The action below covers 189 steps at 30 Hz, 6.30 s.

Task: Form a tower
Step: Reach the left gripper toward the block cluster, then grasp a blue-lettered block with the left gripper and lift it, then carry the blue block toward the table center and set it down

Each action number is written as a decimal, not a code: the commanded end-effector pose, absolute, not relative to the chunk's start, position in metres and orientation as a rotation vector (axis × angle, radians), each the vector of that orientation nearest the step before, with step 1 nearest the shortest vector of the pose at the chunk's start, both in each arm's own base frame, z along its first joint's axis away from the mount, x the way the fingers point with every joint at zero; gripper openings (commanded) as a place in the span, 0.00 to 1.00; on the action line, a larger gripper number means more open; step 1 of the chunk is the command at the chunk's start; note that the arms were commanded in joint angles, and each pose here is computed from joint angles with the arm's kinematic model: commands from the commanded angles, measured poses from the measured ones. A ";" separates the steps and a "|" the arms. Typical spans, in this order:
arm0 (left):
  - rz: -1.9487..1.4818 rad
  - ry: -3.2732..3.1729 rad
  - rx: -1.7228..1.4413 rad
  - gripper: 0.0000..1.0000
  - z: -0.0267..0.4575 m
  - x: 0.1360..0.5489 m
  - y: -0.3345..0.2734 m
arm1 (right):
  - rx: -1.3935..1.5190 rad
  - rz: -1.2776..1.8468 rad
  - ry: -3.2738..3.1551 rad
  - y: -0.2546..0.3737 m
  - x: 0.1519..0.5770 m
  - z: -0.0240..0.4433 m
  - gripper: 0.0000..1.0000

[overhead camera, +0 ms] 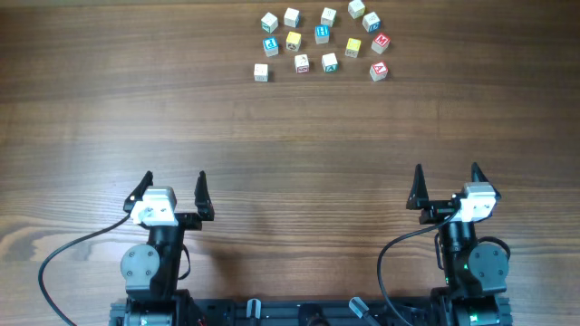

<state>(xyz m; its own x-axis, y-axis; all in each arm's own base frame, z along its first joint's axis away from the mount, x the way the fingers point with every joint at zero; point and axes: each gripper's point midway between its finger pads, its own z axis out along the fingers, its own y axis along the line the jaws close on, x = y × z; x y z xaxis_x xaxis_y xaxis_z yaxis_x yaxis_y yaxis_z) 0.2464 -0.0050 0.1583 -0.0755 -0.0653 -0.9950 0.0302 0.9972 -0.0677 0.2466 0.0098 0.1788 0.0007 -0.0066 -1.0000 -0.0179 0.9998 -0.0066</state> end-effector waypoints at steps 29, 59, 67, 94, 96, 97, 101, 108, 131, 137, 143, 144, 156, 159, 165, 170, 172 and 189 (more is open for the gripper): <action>-0.054 1.647 -0.021 1.00 0.156 0.246 -0.003 | -0.026 -0.012 1.572 0.008 0.247 0.176 1.00; -0.263 1.670 0.167 1.00 0.415 0.376 -0.045 | -0.026 -0.012 1.572 0.008 0.247 0.176 1.00; -0.381 1.816 0.254 1.00 0.404 0.486 -0.088 | -0.026 -0.012 1.572 0.008 0.247 0.176 1.00; -0.340 2.109 0.641 1.00 0.166 0.610 -0.172 | -0.026 -0.011 1.572 0.008 0.247 0.176 1.00; -0.338 2.101 0.641 1.00 0.158 0.615 -0.173 | -0.026 -0.012 1.572 0.008 0.247 0.176 1.00; -0.338 2.103 0.641 1.00 0.147 0.619 -0.174 | -0.026 -0.012 1.572 0.008 0.247 0.176 1.00; -0.344 2.133 0.642 1.00 0.100 0.629 -0.175 | -0.026 -0.012 1.572 0.008 0.247 0.176 1.00; -0.359 2.203 0.648 0.93 0.033 0.631 -0.177 | -0.026 -0.012 1.572 0.008 0.247 0.176 1.00; -0.344 2.181 0.604 0.27 0.037 0.635 -0.195 | -0.026 -0.012 1.572 0.008 0.247 0.176 1.00; -0.311 2.079 0.585 0.29 0.131 0.633 -0.192 | -0.026 -0.012 1.572 0.008 0.247 0.176 1.00; -0.308 2.012 0.578 0.40 0.318 0.537 -0.171 | -0.026 -0.012 1.572 0.008 0.247 0.176 1.00; -0.327 2.018 0.551 0.41 0.345 0.509 -0.166 | -0.026 -0.012 1.572 0.008 0.247 0.176 1.00; -0.476 2.671 0.186 0.21 0.316 0.297 -0.117 | -0.026 -0.012 1.572 0.008 0.247 0.176 1.00; -0.457 2.790 0.056 0.21 0.257 0.304 -0.115 | -0.026 -0.012 1.572 0.008 0.247 0.176 1.00; -0.359 2.895 -0.315 0.17 0.103 0.303 -0.104 | -0.026 -0.012 1.572 0.008 0.247 0.176 1.00; -0.111 2.875 -0.353 0.17 0.069 0.295 -0.083 | -0.026 -0.012 1.572 0.008 0.247 0.176 1.00; 0.063 2.803 -0.435 0.17 0.071 0.299 -0.068 | -0.026 -0.011 1.572 0.009 0.247 0.176 1.00; 0.124 2.637 -0.647 0.52 0.007 0.270 -0.074 | -0.026 -0.012 1.572 0.008 0.247 0.176 0.99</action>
<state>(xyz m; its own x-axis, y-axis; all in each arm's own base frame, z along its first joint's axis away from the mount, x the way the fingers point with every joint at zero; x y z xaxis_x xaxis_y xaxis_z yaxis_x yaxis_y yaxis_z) 0.2722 -0.0797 0.0097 -0.8118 -0.4199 -0.4059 -0.4478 0.8937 -0.0288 0.2474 0.0099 0.1726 -0.0129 -0.0147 -0.9998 -0.0177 0.9997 -0.0145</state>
